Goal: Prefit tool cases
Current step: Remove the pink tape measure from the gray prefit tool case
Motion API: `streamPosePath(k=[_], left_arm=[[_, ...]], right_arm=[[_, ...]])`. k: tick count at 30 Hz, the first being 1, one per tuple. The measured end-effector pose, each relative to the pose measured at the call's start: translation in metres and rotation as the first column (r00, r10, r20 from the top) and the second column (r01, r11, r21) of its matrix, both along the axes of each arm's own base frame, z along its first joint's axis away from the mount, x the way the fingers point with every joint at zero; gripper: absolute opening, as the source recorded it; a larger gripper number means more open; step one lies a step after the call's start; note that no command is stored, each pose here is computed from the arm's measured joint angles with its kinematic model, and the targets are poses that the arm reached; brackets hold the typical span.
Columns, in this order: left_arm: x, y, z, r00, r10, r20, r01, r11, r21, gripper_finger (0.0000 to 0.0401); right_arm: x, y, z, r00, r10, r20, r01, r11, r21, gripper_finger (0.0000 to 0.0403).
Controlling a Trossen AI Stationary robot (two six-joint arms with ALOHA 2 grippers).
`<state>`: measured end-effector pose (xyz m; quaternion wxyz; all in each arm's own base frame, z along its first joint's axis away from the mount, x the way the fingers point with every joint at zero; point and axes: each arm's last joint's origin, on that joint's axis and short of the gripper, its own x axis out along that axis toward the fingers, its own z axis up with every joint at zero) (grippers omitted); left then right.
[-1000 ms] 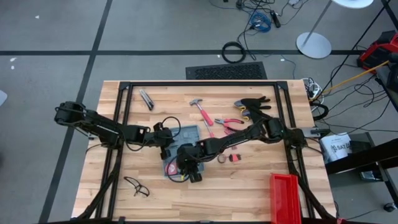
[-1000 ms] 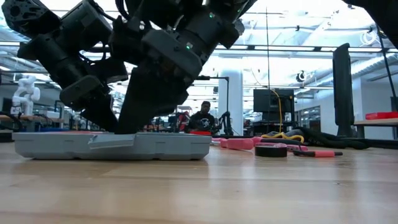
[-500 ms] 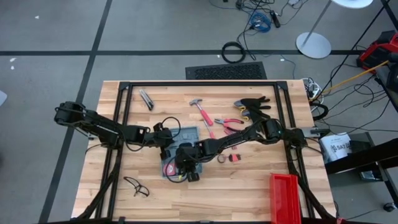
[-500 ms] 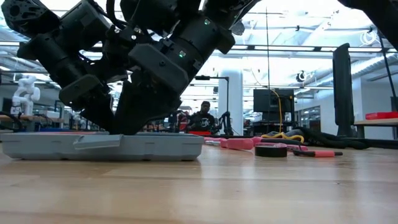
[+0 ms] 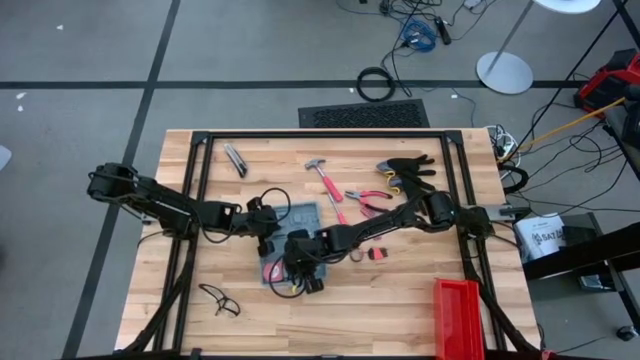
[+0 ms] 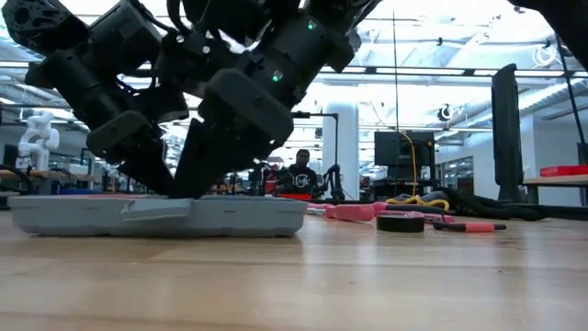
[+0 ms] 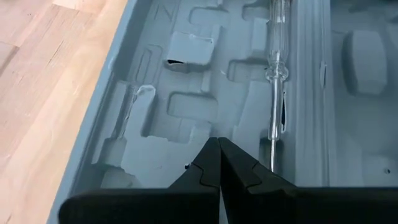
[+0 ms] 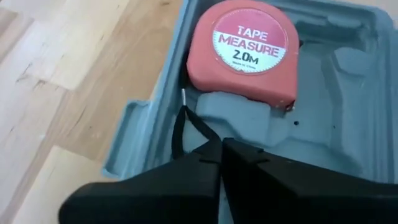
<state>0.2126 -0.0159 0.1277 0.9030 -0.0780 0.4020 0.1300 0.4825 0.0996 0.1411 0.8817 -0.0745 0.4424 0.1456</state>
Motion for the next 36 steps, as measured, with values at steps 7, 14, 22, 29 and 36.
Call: streamPosePath(k=[7, 14, 22, 29, 36], left_arm=[[0.0, -0.001, 0.0, 1.0, -0.006, -0.001, 0.006, 1.0, 0.002, 0.0], [-0.001, -0.006, 0.0, 1.0, -0.026, -0.001, 0.026, 1.0, 0.002, 0.0], [-0.001, -0.007, 0.0, 1.0, -0.03, 0.0, 0.03, 1.0, 0.001, 0.0], [-0.001, -0.006, 0.0, 1.0, -0.029, 0.0, 0.029, 1.0, 0.003, 0.0], [-0.001, -0.006, 0.0, 1.0, -0.028, 0.001, 0.028, 1.0, 0.004, 0.0]], right_arm=[[-0.005, 0.007, 0.03, 0.997, -0.022, 0.072, 0.025, 0.999, -0.045, 0.0], [-0.008, 0.008, 0.031, 0.998, -0.032, 0.053, 0.036, 0.997, -0.072, 0.0], [-0.009, 0.007, 0.03, 0.999, -0.034, 0.009, 0.034, 0.999, 0.013, 0.0024], [-0.006, 0.008, 0.014, 0.998, -0.056, -0.028, 0.057, 0.998, 0.035, 0.0093], [-0.005, 0.01, -0.001, 0.996, -0.054, -0.069, 0.06, 0.995, 0.084, 0.0127]])
